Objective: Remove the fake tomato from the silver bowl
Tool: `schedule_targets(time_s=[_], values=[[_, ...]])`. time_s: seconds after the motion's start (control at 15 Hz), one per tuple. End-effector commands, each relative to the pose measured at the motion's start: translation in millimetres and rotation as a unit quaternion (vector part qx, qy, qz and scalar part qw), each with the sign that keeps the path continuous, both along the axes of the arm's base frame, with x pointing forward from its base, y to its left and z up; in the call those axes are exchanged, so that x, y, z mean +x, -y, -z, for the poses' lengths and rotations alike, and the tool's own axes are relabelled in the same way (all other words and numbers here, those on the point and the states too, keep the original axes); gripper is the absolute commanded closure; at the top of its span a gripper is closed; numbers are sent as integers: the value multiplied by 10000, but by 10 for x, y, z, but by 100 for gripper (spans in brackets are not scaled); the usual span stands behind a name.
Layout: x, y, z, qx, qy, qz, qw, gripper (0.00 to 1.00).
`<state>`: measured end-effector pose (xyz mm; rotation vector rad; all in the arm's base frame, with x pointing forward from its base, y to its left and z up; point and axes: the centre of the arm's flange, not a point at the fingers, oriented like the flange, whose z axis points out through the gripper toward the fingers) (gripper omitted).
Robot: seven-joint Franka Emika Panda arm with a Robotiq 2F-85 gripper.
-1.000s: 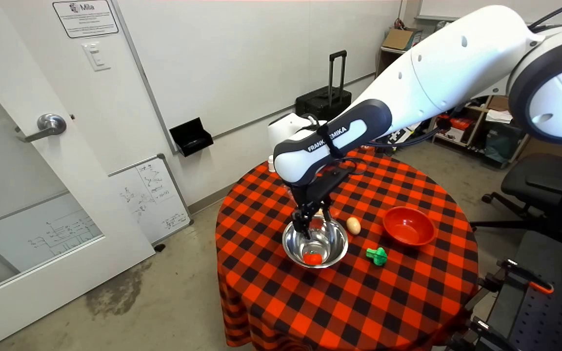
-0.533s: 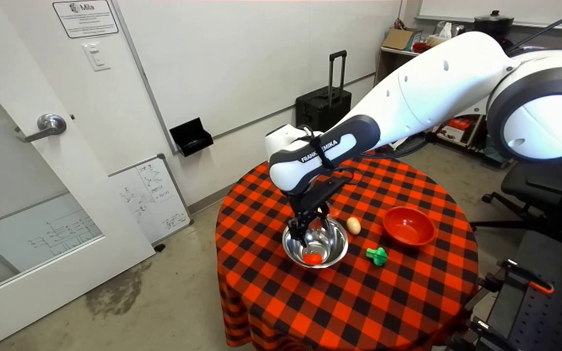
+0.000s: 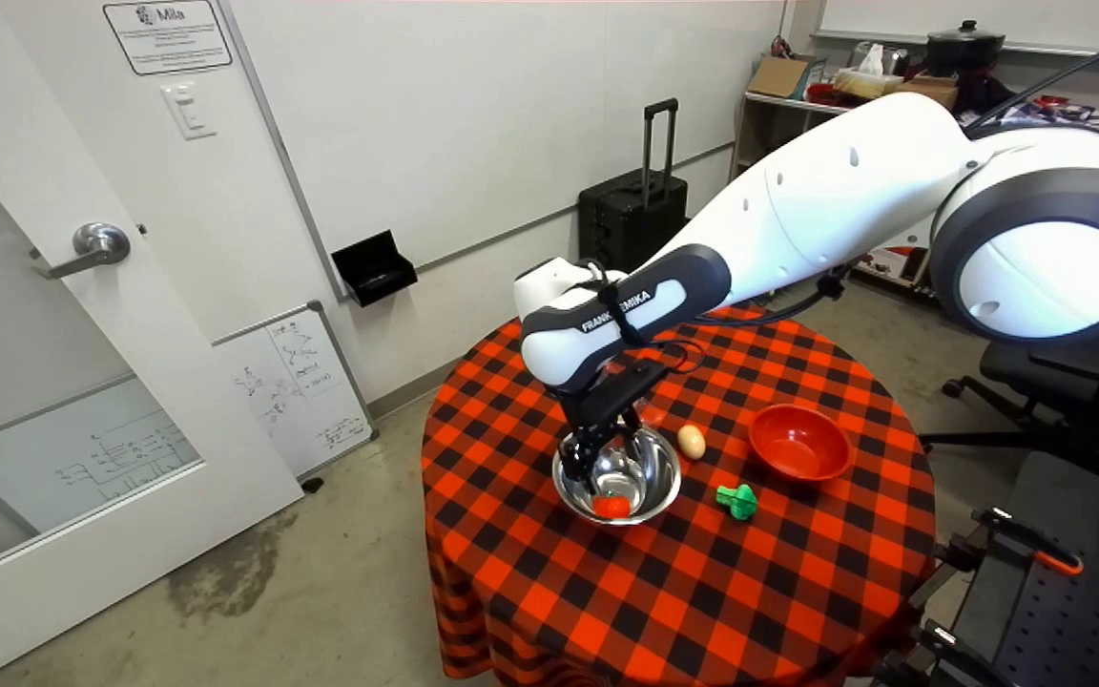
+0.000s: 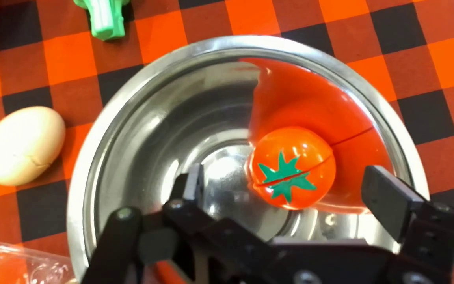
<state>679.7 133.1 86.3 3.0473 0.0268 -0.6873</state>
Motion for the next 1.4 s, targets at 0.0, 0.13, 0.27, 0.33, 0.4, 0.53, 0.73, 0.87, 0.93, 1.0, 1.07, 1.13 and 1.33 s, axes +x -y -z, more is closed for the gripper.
schedule_targets(time_s=[0.0, 0.13, 0.27, 0.33, 0.4, 0.53, 0.73, 0.87, 0.93, 1.0, 1.07, 1.13, 1.33], values=[[102, -90, 58, -6, -110, 84, 9999, 0], [99, -100, 94, -19, -142, 83, 9999, 0], [97, -98, 122, -32, -168, 68, 9998, 0], [103, -95, 135, -36, -174, 63, 9998, 0], [105, -90, 154, -35, -184, 52, 9998, 0], [97, -87, 198, -47, -225, 42, 9997, 0], [84, -85, 264, -106, -277, 5, 9996, 0], [77, -82, 302, -124, -298, -3, 9995, 0], [75, -80, 319, -142, -308, -6, 9994, 0], [71, -78, 335, -154, -315, -9, 9994, 0], [67, -74, 349, -180, -322, -19, 9993, 0], [65, -72, 360, -199, -332, -27, 9992, 0], [71, -51, 379, -270, -346, -41, 9990, 0]])
